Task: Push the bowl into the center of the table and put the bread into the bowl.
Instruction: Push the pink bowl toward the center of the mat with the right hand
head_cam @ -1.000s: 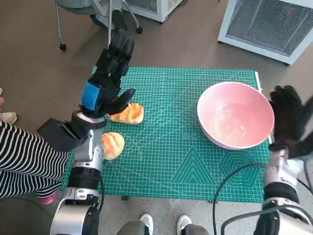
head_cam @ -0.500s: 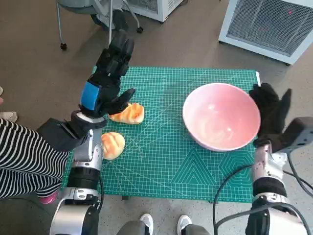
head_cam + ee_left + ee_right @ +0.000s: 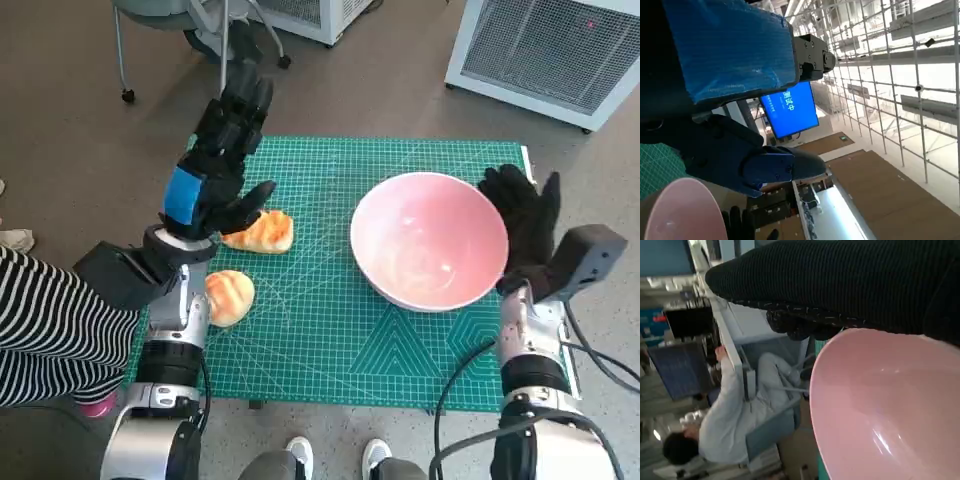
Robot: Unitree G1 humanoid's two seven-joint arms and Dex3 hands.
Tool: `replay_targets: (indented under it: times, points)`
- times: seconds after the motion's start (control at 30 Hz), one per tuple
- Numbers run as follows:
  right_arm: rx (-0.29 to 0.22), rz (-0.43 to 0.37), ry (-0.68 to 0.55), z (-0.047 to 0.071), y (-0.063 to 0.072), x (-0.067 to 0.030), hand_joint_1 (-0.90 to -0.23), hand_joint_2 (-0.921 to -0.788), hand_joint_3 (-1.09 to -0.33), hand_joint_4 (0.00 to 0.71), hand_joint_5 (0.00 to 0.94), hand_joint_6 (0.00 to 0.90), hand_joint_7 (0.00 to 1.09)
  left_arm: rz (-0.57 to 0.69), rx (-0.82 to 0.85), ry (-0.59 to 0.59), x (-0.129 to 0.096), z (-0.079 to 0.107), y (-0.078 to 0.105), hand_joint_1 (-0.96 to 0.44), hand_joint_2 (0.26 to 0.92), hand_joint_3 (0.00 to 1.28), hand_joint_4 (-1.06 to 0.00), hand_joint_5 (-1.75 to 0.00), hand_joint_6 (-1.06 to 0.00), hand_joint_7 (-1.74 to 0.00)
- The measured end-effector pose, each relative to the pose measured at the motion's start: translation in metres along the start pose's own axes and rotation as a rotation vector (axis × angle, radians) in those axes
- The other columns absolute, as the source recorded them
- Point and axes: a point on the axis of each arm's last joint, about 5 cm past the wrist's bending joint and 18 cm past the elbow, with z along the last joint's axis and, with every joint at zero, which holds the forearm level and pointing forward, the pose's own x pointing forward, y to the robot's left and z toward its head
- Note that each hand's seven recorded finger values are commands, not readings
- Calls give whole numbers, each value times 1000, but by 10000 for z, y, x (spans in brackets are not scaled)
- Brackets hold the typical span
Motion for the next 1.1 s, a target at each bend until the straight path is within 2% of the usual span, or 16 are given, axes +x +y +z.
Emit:
replay_targets:
  times: [0.3, 0.63, 0.87, 1.1]
  points:
    - [48, 36, 4, -15, 188, 51, -652, -921, -844, 99, 0, 56, 234, 1, -1, 5, -5, -7, 0, -654, 921, 377, -7, 0, -111, -86]
    - [144, 54, 2, 8, 388, 122, -702, -921, -773, 88, 0, 57, 217, 1, -2, 5, -5, -8, -1, -660, 921, 378, -8, 0, -108, -85]
    - [170, 56, 2, 28, 416, 142, -686, -921, -766, 89, 1, 67, 212, 2, -2, 6, -11, -9, -1, -660, 921, 380, -8, 0, -108, -86]
    - [161, 64, 2, 31, 422, 145, -664, -921, -780, 87, 0, 70, 204, 6, -4, 9, -33, -17, -10, -659, 921, 380, -8, 0, -107, -87]
